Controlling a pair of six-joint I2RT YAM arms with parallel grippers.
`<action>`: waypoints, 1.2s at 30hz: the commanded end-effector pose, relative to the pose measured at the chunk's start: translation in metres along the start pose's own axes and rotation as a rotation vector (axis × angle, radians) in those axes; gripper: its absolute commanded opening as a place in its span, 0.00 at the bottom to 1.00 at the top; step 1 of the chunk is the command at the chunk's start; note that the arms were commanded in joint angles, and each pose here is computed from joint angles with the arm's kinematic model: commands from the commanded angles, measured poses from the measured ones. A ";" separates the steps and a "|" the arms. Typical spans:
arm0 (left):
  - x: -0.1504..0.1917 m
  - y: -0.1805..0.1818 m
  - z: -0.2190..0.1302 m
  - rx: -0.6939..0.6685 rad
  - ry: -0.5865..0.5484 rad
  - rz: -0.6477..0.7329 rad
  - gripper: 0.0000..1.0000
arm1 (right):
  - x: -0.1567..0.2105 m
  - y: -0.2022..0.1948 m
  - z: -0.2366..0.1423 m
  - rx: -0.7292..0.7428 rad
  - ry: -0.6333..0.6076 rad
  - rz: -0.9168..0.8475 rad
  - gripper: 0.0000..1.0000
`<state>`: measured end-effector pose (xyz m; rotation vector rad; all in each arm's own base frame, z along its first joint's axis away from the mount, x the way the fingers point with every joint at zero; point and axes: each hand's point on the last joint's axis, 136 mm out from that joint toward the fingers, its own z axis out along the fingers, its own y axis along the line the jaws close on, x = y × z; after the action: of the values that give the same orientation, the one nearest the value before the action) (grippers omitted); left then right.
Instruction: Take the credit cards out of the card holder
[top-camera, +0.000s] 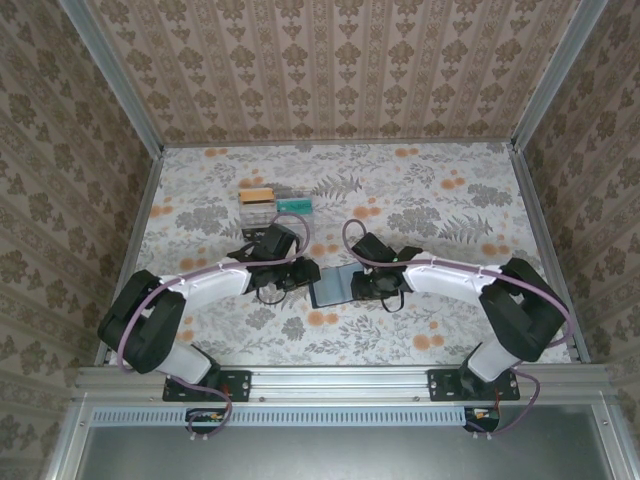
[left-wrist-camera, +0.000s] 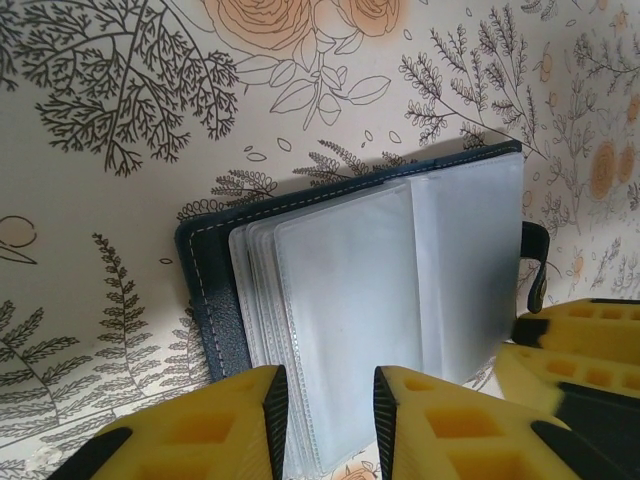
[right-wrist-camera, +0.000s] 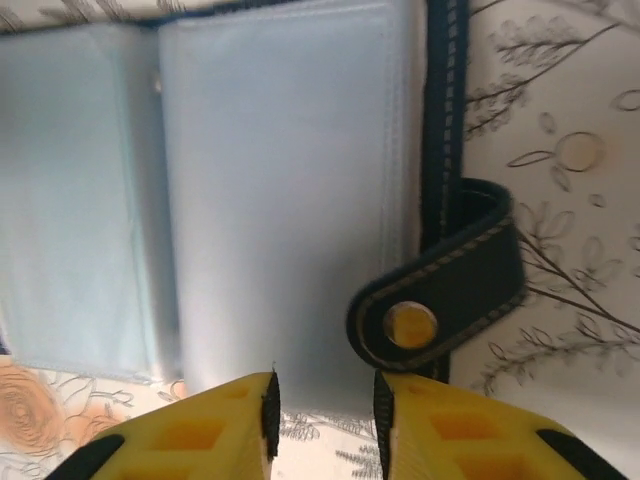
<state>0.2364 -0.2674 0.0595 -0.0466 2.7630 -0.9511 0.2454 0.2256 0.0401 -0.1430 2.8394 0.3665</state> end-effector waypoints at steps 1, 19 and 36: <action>-0.001 -0.009 -0.002 0.014 0.000 0.019 0.31 | -0.016 -0.002 -0.030 0.034 -0.078 0.012 0.39; 0.005 -0.011 0.004 0.002 0.034 0.026 0.33 | -0.005 -0.014 0.020 -0.020 0.031 0.102 0.31; 0.014 -0.008 0.018 0.020 0.078 -0.001 0.33 | 0.007 -0.015 0.025 -0.035 0.047 0.134 0.26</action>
<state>0.2265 -0.2778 0.0451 -0.0111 2.8290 -0.9593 0.2577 0.2194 0.0195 0.0158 2.8595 0.4482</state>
